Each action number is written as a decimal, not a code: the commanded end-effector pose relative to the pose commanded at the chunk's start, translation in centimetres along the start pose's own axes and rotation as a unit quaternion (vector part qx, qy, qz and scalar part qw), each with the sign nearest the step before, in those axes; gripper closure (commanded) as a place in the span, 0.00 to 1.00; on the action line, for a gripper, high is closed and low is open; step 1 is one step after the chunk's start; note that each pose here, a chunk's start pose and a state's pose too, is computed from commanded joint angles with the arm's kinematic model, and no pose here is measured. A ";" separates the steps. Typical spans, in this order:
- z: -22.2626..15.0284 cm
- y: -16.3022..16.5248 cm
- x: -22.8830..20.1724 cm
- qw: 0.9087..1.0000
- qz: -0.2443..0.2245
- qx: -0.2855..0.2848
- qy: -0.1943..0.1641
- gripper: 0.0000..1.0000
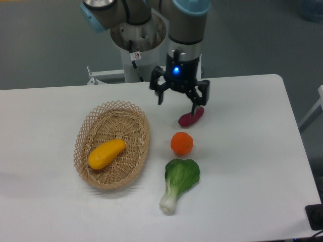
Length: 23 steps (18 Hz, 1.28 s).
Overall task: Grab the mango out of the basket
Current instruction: 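Move the open gripper over the wicker basket above the yellow mango, then lower the gripper into the basket and close it on the yellow mango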
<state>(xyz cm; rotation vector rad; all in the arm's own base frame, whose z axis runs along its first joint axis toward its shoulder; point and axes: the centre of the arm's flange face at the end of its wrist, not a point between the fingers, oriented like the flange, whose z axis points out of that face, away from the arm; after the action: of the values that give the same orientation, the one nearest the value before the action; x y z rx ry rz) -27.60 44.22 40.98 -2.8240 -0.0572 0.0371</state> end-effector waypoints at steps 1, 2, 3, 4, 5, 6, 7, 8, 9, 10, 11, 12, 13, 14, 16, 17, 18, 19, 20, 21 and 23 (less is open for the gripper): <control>1.2 -0.2 0.6 1.000 -0.001 -0.005 0.007 0.00; 2.3 -0.6 1.4 1.000 -0.006 -0.009 0.014 0.00; 3.8 -0.9 2.5 0.999 -0.010 -0.018 0.025 0.00; 4.9 -1.2 3.3 0.999 -0.005 -0.022 0.028 0.00; 6.0 -1.3 3.9 0.999 0.002 -0.025 0.028 0.00; 7.2 -1.4 4.4 0.999 0.008 -0.028 0.027 0.00; 8.2 -1.6 5.0 0.999 0.016 -0.032 0.024 0.00; 9.1 -1.9 5.7 0.999 0.022 -0.037 0.022 0.00; 10.0 -2.0 6.2 0.999 0.020 -0.044 0.021 0.00; 10.8 -2.1 6.5 0.998 0.014 -0.051 0.022 0.00; 11.8 -2.1 7.1 0.998 0.017 -0.061 0.026 0.00; 12.7 -2.2 7.4 0.997 0.021 -0.070 0.028 0.00; 13.4 -2.3 7.8 0.996 0.027 -0.079 0.026 0.00; 14.0 -2.6 8.4 0.996 0.035 -0.083 0.023 0.00; 15.4 -3.1 9.2 0.995 0.048 -0.079 0.019 0.00; 16.0 -3.0 9.2 0.995 0.050 -0.084 0.014 0.00; 16.3 -3.0 9.8 0.994 0.056 -0.088 0.011 0.00; 16.4 -3.2 10.5 0.994 0.064 -0.090 0.012 0.00; 16.8 -3.2 10.8 0.993 0.068 -0.092 0.014 0.00; 17.4 -3.2 10.8 0.993 0.069 -0.093 0.014 0.00; 18.0 -3.5 11.3 0.993 0.075 -0.087 0.012 0.00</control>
<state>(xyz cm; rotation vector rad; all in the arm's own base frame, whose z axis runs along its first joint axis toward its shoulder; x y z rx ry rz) -16.99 53.65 24.75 -2.9974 0.1668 0.0342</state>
